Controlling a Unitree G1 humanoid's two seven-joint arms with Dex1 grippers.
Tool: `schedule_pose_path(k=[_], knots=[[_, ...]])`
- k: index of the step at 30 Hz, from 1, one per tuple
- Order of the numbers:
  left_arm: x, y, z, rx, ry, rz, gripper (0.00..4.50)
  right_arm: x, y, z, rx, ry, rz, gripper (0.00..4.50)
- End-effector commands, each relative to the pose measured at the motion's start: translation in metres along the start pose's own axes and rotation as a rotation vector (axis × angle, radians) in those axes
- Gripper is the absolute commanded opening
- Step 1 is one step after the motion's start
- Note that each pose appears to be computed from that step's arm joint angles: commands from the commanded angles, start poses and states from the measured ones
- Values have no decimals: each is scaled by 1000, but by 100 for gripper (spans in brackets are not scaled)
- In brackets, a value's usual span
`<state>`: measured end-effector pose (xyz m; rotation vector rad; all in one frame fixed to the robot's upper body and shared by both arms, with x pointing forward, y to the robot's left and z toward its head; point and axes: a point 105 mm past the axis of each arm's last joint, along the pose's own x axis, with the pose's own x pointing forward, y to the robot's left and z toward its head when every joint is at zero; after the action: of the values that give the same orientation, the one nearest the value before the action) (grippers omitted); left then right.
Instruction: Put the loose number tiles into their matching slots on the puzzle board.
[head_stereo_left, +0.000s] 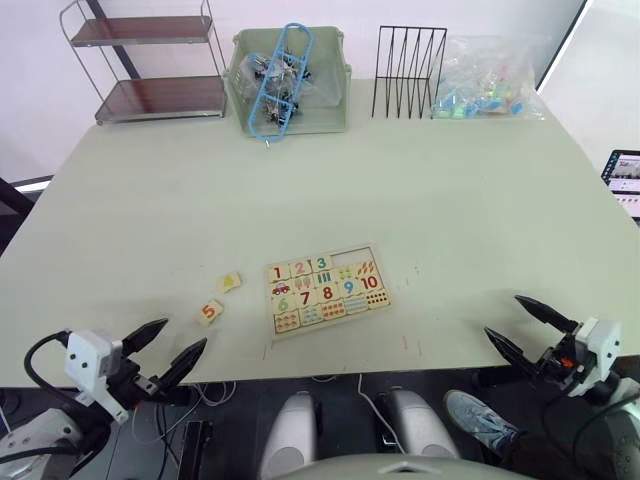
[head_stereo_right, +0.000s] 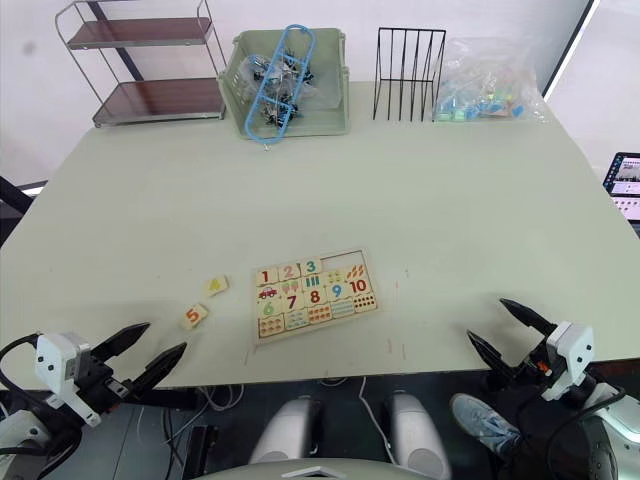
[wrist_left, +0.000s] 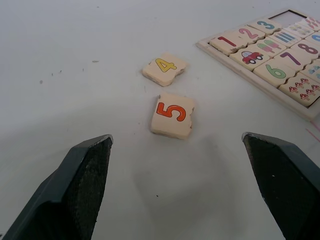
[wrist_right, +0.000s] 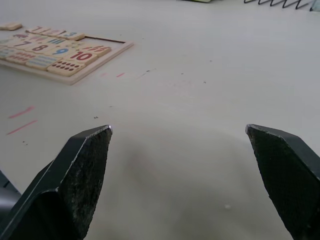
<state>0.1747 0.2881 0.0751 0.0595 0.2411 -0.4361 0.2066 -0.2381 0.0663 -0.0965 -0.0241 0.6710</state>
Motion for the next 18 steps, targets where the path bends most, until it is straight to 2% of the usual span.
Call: schedule_pose_path(k=[1,18], knots=[[1,2,6,38,-7,-9,439,1,-1,11,-45,-34,-12,450],[4,9,7,46,-32,-28,439,6,1,13,-40,-61,-18,450]])
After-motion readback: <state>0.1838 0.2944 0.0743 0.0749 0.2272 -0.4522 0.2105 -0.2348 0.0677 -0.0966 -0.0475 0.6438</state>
